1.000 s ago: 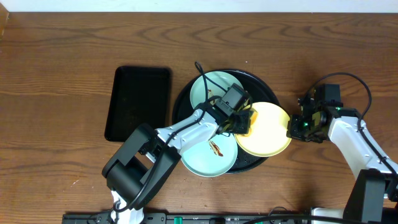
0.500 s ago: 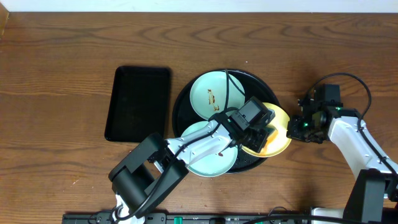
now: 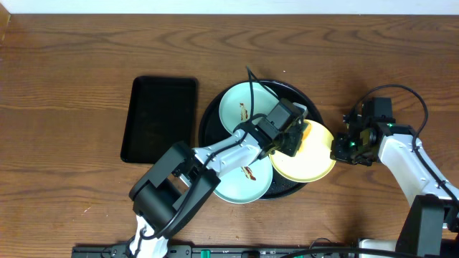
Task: Clean dirty plates on tray and stack at the side
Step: 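Scrub the yellow plate with the sponge while right gripper holds it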
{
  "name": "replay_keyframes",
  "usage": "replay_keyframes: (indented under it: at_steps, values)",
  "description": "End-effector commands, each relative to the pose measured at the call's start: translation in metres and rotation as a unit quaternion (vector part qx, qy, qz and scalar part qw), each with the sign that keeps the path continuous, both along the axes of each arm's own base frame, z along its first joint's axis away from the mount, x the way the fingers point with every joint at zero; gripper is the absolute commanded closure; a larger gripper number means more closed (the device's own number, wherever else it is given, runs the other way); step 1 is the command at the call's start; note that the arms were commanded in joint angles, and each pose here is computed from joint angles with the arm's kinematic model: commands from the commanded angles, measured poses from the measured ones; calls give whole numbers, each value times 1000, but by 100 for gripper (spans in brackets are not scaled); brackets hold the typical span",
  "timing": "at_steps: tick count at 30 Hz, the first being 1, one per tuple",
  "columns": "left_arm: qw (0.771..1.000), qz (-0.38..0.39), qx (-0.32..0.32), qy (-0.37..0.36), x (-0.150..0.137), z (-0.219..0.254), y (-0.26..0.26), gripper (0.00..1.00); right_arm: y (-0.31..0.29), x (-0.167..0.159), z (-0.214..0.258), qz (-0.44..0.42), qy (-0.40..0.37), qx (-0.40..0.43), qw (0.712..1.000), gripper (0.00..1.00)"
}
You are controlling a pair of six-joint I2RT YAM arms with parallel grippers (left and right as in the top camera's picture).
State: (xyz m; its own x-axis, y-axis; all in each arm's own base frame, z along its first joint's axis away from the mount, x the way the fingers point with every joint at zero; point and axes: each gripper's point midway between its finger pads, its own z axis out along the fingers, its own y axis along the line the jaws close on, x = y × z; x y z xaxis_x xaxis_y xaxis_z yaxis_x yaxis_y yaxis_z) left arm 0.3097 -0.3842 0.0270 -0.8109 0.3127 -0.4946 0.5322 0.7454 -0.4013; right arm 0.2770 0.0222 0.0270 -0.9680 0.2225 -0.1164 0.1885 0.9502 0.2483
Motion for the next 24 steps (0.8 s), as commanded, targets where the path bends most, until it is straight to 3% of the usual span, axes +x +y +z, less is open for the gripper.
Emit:
replay_keyframes:
  at_steps: [1,7,17,21,24]
  values:
    - [999,8,36,18,2,-10,17,93,-2,4,4,2,-7,-3,1000,99]
    - [993,3,84,79,-23,-26,40,93,-2,4,4,2,-7,-3,1000,99]
    - [972,-63,-1,228,-88,18,25,93,-2,4,4,2,-7,-3,1000,99]
    - [966,-83,-17,246,-99,24,19,93,-2,4,4,2,-7,-3,1000,99]
    - [971,-74,16,227,-100,15,24,93,-2,4,3,2,-7,-3,1000,99]
